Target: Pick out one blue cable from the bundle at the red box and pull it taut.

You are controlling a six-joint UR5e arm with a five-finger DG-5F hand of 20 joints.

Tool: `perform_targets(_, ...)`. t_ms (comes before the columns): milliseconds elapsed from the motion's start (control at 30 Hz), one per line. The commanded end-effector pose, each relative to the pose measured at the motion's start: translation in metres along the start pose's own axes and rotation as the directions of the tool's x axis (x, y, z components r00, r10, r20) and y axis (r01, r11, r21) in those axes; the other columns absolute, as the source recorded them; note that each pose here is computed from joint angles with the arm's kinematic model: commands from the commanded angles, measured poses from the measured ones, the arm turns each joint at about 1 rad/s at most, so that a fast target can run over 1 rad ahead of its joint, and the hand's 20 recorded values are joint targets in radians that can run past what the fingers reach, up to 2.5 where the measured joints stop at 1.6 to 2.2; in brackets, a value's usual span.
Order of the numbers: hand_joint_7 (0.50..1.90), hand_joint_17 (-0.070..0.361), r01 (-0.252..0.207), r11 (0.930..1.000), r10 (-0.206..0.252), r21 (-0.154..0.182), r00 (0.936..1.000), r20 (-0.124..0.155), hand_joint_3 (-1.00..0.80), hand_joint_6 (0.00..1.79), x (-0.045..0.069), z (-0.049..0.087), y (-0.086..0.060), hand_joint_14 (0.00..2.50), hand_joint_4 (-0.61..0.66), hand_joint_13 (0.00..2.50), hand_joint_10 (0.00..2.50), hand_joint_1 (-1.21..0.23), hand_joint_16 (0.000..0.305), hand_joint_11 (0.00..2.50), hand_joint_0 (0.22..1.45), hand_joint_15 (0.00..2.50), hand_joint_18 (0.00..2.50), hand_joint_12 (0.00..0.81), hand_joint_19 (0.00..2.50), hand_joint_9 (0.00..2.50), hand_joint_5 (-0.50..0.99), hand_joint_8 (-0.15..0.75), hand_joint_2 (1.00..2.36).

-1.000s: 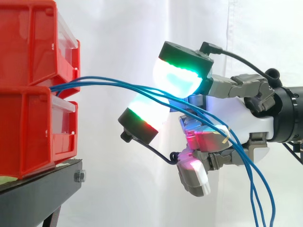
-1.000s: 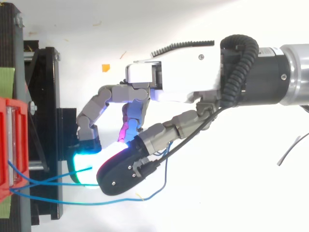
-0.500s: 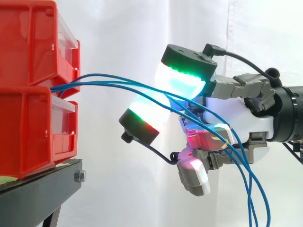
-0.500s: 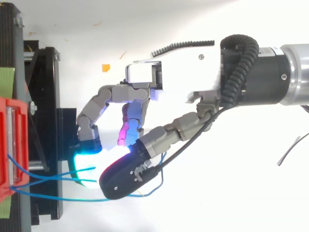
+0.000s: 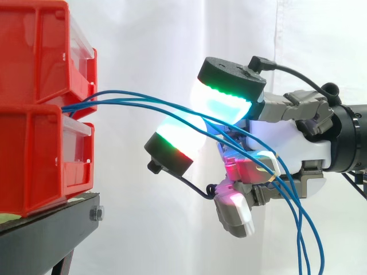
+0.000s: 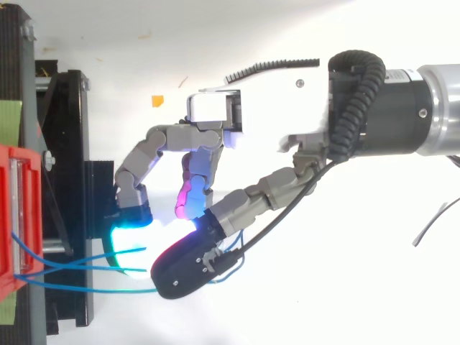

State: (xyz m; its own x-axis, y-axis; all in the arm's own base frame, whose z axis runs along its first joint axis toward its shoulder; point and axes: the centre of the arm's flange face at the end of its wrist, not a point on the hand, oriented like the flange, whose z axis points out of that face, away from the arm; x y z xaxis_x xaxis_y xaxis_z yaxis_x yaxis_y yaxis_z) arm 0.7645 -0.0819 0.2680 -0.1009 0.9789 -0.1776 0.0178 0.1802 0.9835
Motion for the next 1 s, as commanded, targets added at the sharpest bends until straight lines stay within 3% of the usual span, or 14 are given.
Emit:
perform_targets(0, 0.88, 0.107, 0.003, 1.0000, -0.003, -0.003, 1.0000, -0.005, -0.20, 0.96, 0.000, 0.000, 0.000, 0.02, -0.19, 1.09, 0.03, -0.84, 0.047, 0.82, 0.70, 0.53, 0.82, 0.332, 0.86, 1.33, -0.10, 0.254, 1.02)
perform_targets(133, 0.87, 0.105, 0.013, 0.9999, -0.014, -0.008, 0.9997, -0.021, -0.20, 0.96, 0.000, -0.003, 0.009, 0.02, -0.22, 1.06, 0.03, -0.84, 0.047, 0.81, 0.70, 0.52, 0.82, 0.327, 0.85, 1.34, -0.09, 0.245, 1.02)
perform_targets(300, 0.86, 0.102, 0.030, 0.9990, -0.029, 0.031, 0.9987, -0.042, -0.24, 0.96, -0.001, -0.011, 0.012, 0.02, -0.26, 0.93, 0.03, -0.84, 0.045, 0.78, 0.72, 0.46, 0.77, 0.321, 0.82, 1.27, -0.10, 0.228, 1.02)
perform_targets(433, 0.86, 0.099, 0.068, 0.9962, -0.065, 0.055, 0.9966, -0.051, -0.36, 0.97, -0.001, -0.014, 0.014, 0.02, -0.35, 0.85, 0.03, -0.82, 0.044, 0.74, 0.76, 0.42, 0.73, 0.312, 0.82, 1.21, -0.11, 0.211, 1.01)
perform_targets(567, 0.86, 0.097, 0.069, 0.9954, -0.065, 0.066, 0.9963, -0.055, -0.50, 0.98, 0.000, -0.015, 0.014, 0.02, -0.42, 0.84, 0.03, -0.83, 0.043, 0.74, 0.79, 0.42, 0.72, 0.305, 0.81, 1.19, -0.12, 0.205, 1.00)
perform_targets(967, 0.83, 0.099, 0.040, 0.9966, -0.036, 0.072, 0.9983, -0.046, -0.50, 0.98, -0.004, -0.014, 0.016, 0.02, -0.30, 0.86, 0.03, -0.81, 0.044, 0.76, 0.73, 0.42, 0.74, 0.311, 0.81, 1.20, -0.13, 0.207, 1.00)
